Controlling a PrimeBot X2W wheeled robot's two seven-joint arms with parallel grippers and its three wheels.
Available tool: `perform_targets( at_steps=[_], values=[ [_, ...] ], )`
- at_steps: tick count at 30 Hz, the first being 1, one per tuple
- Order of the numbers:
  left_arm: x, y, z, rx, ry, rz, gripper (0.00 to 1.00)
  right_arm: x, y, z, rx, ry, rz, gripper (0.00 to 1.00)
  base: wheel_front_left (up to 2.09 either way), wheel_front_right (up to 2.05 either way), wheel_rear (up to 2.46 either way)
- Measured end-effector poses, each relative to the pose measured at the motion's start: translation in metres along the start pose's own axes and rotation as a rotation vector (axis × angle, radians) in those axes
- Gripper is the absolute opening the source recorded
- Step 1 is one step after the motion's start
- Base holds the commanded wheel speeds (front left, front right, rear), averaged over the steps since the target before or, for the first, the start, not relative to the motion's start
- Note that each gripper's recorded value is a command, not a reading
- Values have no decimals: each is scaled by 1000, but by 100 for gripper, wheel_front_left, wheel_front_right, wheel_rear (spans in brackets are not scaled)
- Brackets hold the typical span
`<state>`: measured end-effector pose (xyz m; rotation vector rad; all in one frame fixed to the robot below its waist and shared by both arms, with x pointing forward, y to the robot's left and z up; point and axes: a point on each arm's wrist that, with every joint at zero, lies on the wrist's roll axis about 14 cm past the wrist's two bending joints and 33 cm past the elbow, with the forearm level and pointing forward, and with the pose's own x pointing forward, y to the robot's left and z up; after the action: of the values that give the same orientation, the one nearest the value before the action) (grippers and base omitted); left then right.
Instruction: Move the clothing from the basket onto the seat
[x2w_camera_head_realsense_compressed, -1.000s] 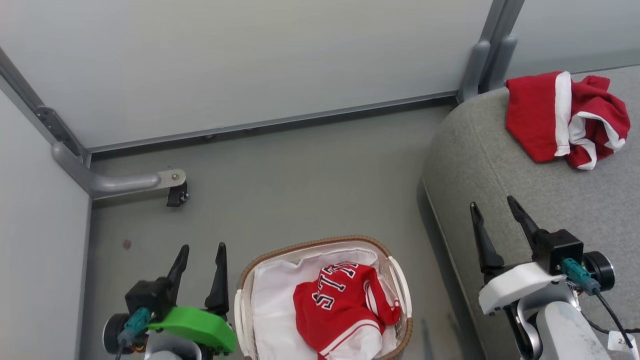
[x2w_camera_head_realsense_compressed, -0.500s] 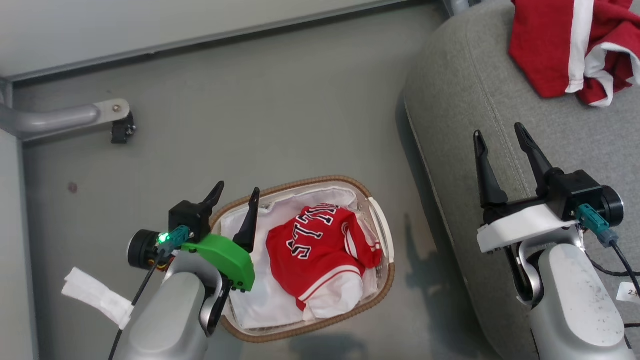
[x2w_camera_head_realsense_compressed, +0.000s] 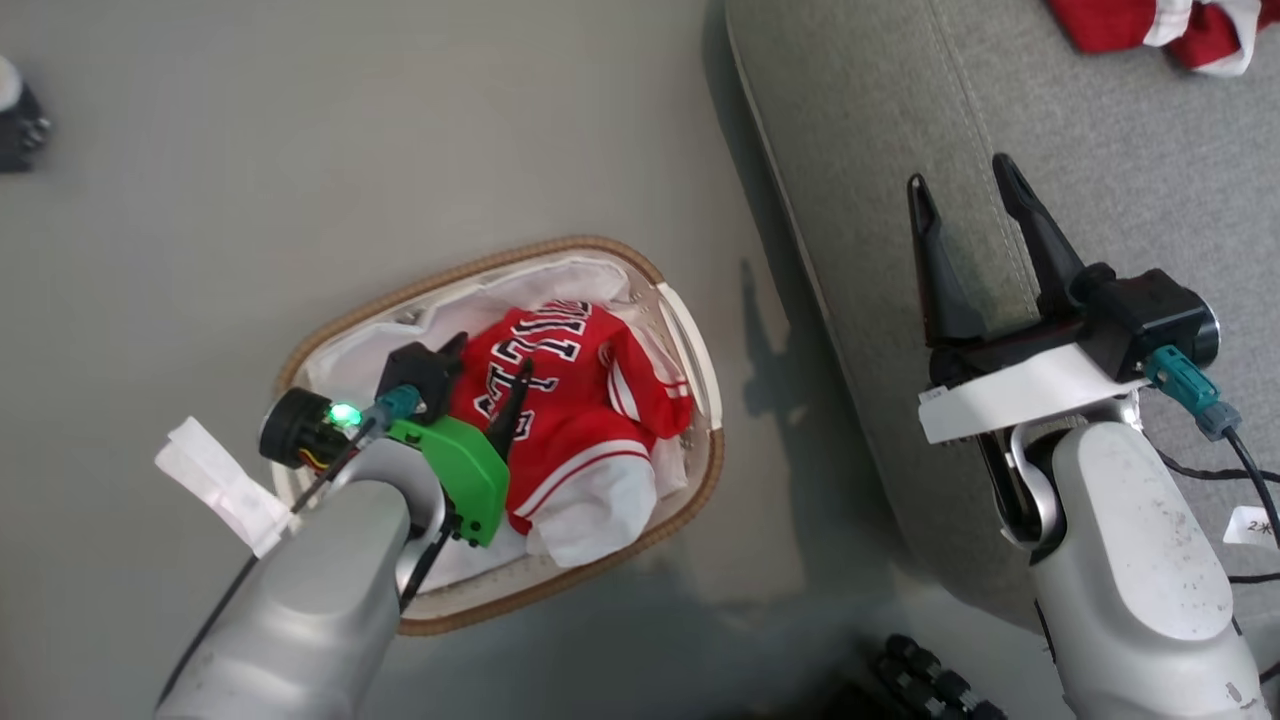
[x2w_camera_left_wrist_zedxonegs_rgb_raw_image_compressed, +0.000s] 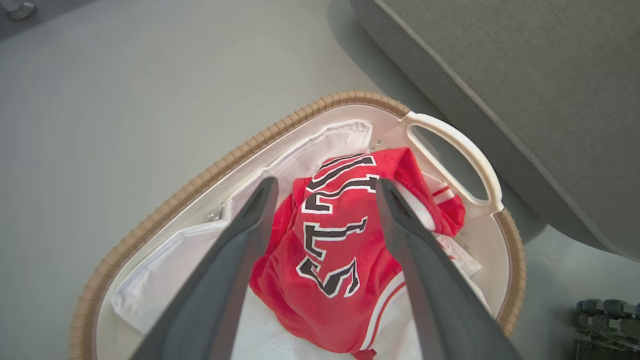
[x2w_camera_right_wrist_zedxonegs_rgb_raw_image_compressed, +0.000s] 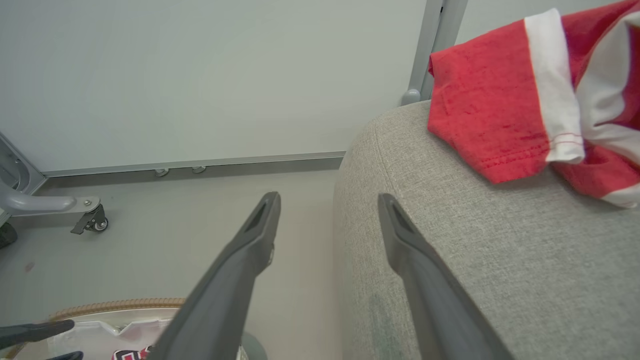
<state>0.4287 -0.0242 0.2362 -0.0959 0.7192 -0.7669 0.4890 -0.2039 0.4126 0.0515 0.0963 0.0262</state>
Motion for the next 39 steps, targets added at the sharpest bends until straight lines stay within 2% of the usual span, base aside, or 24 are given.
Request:
perform_targets(
  at_steps=[11,17,18,20,30,39],
  values=[
    [44,11,-57,-70,161,-42,100,8,-20,-34,-3,68,-38,100,0,0,0],
    [59,-2,-78,-89,204,-97,98,3,-32,-49,-19,110,-68,100,0,0,0],
    [62,-7,-80,-90,205,-111,42,3,-34,-50,-21,115,-72,100,0,0,0],
    [65,-13,-81,-98,202,-129,0,1,-37,-52,-23,121,-80,100,0,0,0],
    [60,-15,-52,-91,119,-129,0,0,-35,-42,-35,106,-74,100,0,0,0],
    [31,-7,19,-57,-77,-84,0,-10,-25,-16,-58,62,-55,100,0,0,0]
  ],
)
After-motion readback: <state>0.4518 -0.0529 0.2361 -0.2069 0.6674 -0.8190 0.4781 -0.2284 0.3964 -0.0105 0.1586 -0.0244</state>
